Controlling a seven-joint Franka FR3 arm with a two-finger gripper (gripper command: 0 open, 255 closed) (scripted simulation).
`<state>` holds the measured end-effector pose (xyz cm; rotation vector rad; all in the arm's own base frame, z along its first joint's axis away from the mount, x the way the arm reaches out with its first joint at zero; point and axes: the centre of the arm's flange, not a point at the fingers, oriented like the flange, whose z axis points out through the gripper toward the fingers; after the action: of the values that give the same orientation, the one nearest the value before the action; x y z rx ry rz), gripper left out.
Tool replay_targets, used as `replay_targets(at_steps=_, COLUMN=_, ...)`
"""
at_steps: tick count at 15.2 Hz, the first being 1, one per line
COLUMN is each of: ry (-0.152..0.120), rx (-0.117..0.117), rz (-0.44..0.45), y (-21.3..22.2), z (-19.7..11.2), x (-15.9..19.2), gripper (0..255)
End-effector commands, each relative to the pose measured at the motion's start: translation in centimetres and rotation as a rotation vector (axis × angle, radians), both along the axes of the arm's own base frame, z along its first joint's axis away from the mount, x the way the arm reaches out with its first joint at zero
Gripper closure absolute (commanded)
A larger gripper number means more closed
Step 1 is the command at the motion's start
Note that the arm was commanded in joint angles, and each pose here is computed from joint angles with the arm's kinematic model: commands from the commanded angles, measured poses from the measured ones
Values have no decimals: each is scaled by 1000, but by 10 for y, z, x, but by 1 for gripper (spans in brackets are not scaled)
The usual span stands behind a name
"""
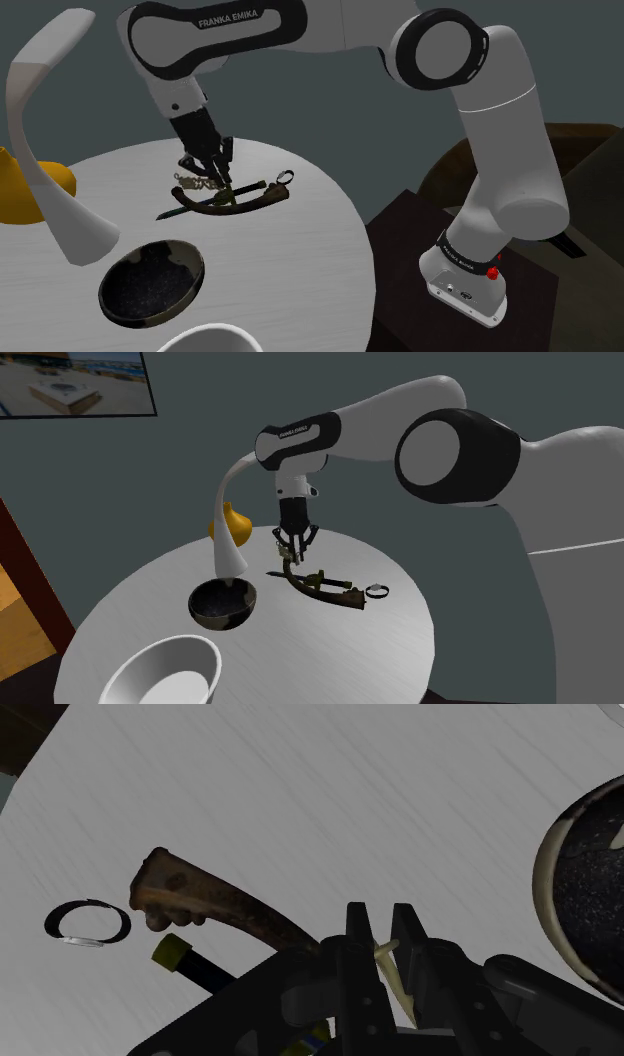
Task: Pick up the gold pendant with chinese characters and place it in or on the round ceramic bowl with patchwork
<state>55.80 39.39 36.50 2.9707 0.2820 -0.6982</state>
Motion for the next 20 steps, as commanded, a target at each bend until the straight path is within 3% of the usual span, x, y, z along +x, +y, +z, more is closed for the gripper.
replay_targets(at_steps=1, ry=0, rx=0, rz=0, y=-1, z=10, x=0, gripper=255)
replay_targets(at_steps=6, ry=0, rx=0, rz=0, y=-1, z=33, x=0, gripper=255)
replay_targets(at_steps=20, ry=0, rx=0, rz=0, y=149, z=45, x=-109, gripper=255)
